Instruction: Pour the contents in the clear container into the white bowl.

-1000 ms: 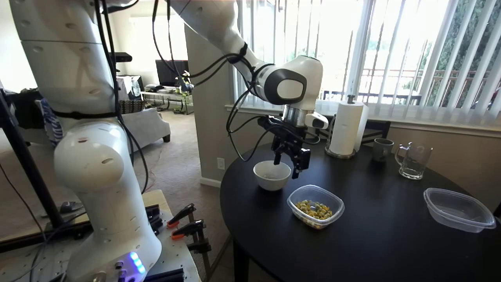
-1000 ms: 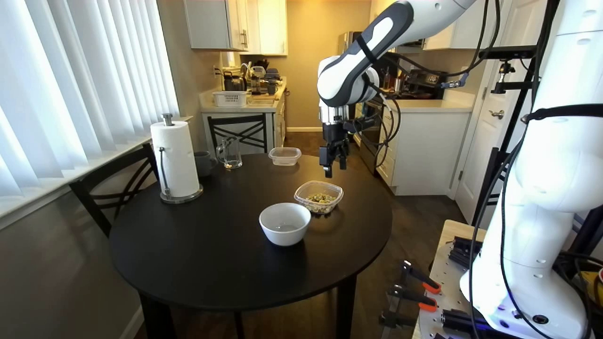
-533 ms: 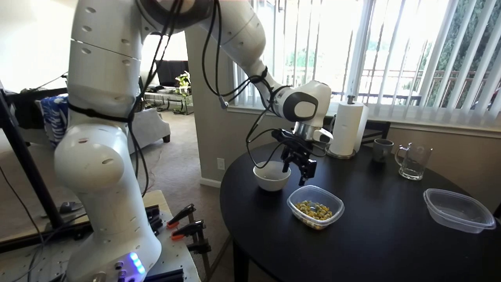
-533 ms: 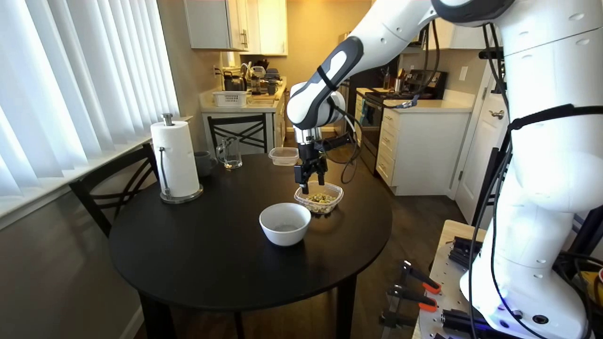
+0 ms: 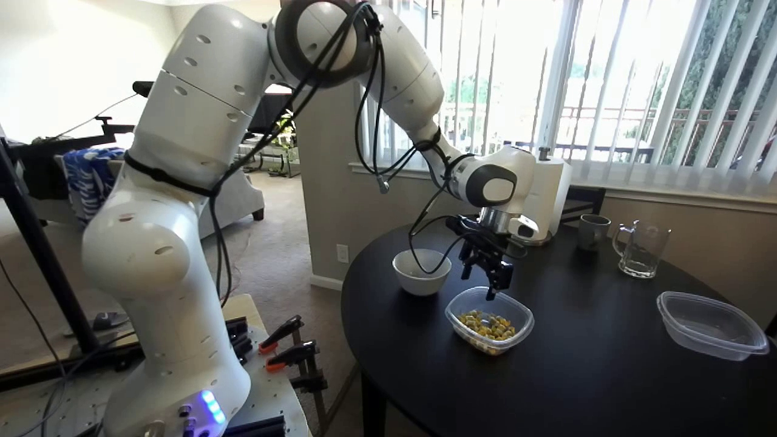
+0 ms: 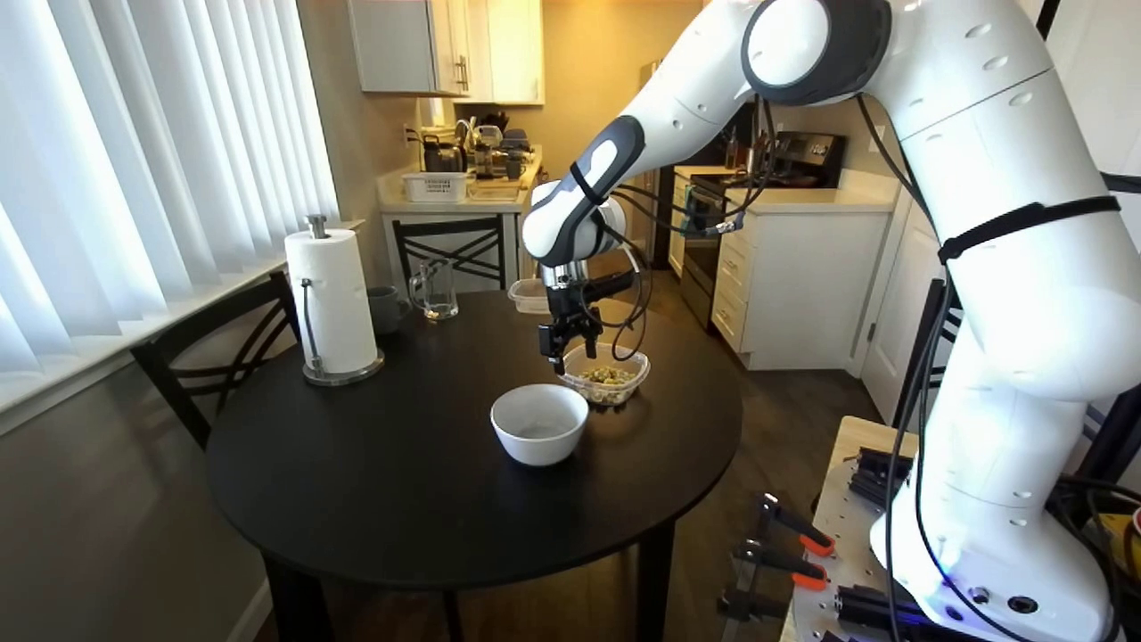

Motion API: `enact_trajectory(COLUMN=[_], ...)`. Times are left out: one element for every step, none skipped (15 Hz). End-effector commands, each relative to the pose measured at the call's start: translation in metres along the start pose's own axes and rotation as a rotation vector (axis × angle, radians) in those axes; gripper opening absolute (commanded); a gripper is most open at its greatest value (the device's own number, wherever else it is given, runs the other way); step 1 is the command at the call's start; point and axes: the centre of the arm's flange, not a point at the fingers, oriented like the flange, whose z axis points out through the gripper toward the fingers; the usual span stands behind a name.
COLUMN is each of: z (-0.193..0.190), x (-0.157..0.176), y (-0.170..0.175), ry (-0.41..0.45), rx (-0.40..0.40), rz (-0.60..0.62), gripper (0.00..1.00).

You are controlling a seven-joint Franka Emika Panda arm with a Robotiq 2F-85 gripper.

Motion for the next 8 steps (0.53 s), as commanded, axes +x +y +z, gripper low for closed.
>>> enact_trajectory(z=[0.010,0.013,0.016,0.018,0.020,0.022,0.024,0.025], x=[0.015,0.018,0.018,0.020,0.020,0.019,0.019,0.019], y=[0.001,0.002,0.002,0.002,0.002,0.001,0.000,-0.001], ry=[-0.014,-0.014,-0.020,-0.021,-0.023,-0.025,-0.026,-0.027], rx=[-0.018,-0.019,-0.021,-0.021,-0.021,-0.020,-0.021,-0.021], rz=[0.043,0.052,0.055,0.061,0.065,0.066,0.068,0.070], gripper=[1.00,0.75,0.74,0.67,0.60,0.53,0.47,0.41])
